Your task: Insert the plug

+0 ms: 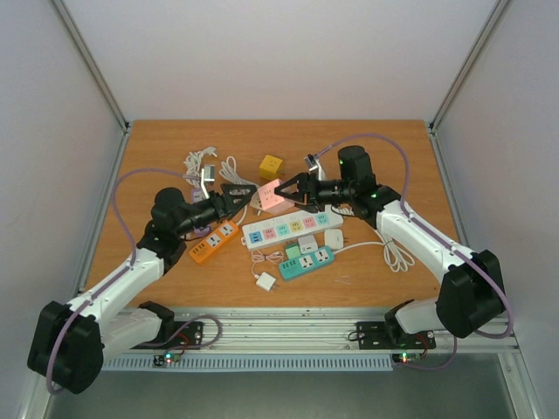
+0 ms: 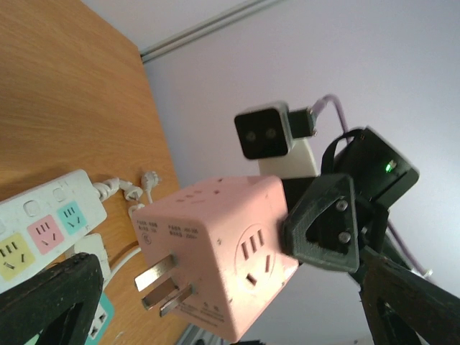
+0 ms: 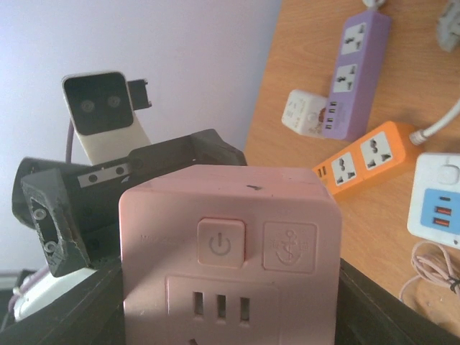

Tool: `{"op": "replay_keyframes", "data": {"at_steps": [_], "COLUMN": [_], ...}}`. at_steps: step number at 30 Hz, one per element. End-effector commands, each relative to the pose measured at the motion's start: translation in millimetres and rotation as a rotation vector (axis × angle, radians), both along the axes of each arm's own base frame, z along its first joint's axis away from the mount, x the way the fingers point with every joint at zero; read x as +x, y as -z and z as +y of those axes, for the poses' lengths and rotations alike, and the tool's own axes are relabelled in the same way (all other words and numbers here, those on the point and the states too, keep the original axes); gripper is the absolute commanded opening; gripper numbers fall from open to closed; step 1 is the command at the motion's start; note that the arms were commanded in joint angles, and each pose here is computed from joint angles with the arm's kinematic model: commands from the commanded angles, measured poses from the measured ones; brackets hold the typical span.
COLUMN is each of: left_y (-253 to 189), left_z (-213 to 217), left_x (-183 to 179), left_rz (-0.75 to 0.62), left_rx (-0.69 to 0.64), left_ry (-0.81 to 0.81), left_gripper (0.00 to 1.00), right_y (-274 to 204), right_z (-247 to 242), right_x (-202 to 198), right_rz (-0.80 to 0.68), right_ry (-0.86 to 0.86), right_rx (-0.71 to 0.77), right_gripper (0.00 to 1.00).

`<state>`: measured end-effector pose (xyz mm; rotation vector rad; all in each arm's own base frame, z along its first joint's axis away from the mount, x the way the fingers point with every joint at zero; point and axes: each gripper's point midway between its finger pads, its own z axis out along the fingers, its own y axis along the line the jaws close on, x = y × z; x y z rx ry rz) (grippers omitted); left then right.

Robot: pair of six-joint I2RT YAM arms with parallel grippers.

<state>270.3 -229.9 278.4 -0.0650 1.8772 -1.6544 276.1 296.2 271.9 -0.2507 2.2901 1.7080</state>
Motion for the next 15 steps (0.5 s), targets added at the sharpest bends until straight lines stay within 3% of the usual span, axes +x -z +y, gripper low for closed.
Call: {"op": "replay_keyframes", "data": {"at_steps": [1,15], "left_y": [-36.4,-76.6], "left_z": [-3.5,-17.8], "left_x": [-11.3,-29.0], "left_rz": [-0.157,-0.14], "left_rx": [0.008,-0.125], "left_ry": [0.027,0.142], "left_gripper": [0.98,0.96], "right_y": [-50.8,-101.9], "right_z": [1.8,8.8], "right_x": [-24.7,-47.4], "right_rz": [-0.259,-0.305], "right_ry": [-0.15,-0.212], "right_rx": [0.058,0.173], "right_gripper": [0.52,0.52]}}
